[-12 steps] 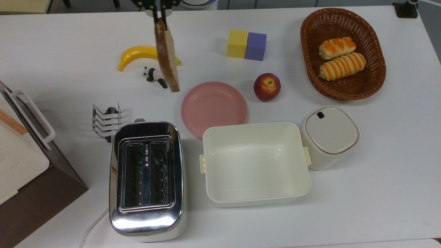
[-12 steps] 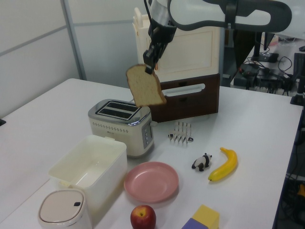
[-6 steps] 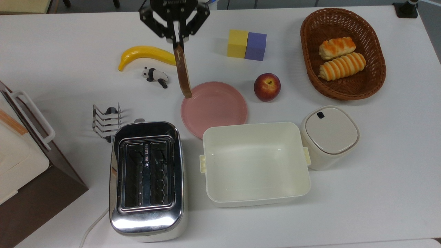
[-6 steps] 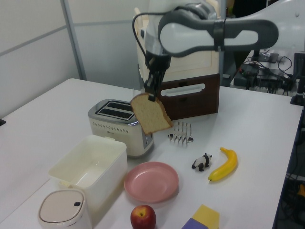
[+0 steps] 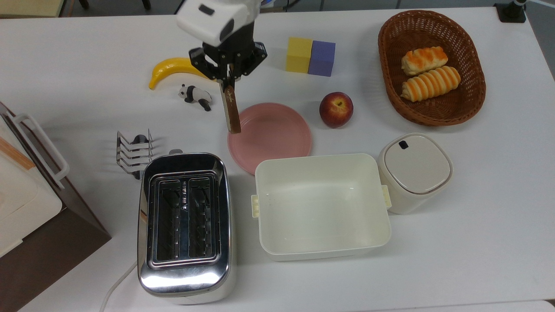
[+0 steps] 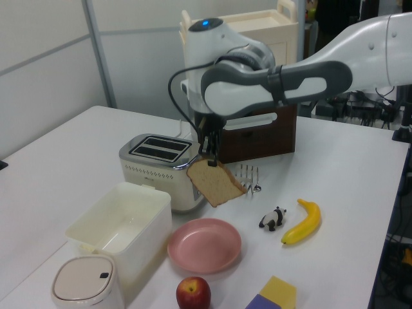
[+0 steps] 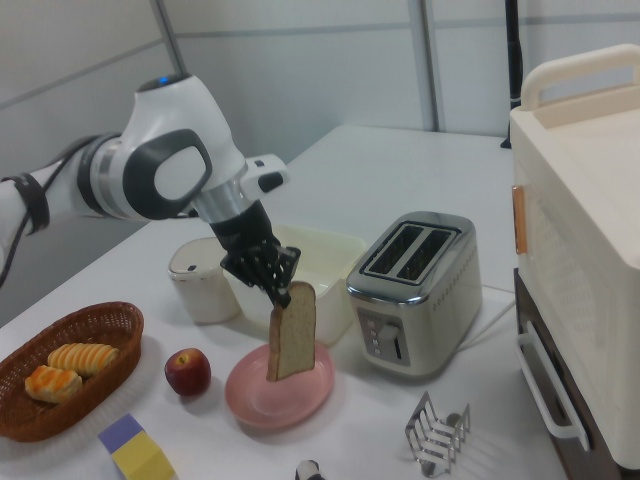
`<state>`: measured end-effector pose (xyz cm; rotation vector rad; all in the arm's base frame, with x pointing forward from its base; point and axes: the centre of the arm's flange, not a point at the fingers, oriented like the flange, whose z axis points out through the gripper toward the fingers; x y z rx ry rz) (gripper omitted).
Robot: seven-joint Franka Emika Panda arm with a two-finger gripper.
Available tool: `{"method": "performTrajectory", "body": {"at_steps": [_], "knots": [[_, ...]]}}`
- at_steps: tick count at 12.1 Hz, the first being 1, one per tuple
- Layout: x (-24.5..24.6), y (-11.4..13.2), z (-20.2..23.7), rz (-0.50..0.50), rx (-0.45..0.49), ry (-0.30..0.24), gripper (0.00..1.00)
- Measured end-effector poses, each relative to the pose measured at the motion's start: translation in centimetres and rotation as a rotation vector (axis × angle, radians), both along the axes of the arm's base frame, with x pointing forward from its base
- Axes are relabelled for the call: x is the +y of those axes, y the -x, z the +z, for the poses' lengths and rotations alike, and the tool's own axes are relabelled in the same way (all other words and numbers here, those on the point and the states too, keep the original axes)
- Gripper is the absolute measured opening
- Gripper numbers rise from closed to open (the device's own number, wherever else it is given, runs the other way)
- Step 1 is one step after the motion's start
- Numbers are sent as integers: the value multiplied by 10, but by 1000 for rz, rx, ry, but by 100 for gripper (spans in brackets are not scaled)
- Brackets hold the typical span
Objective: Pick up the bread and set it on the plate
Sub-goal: 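Carry the bread slice over the pink plate, then lower the bread slice edge-first onto the pink plate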
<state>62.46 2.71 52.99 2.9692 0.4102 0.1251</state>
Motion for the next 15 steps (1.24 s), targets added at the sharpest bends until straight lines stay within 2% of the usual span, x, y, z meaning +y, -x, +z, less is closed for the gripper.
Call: {"method": "performTrajectory", "body": {"at_steps": [6,11,15], "knots": [[18,4,-29,34,55,10,8],[20,-8,-52,42,36,18,8],[25,-10,-59,57,44,51,8]]}}
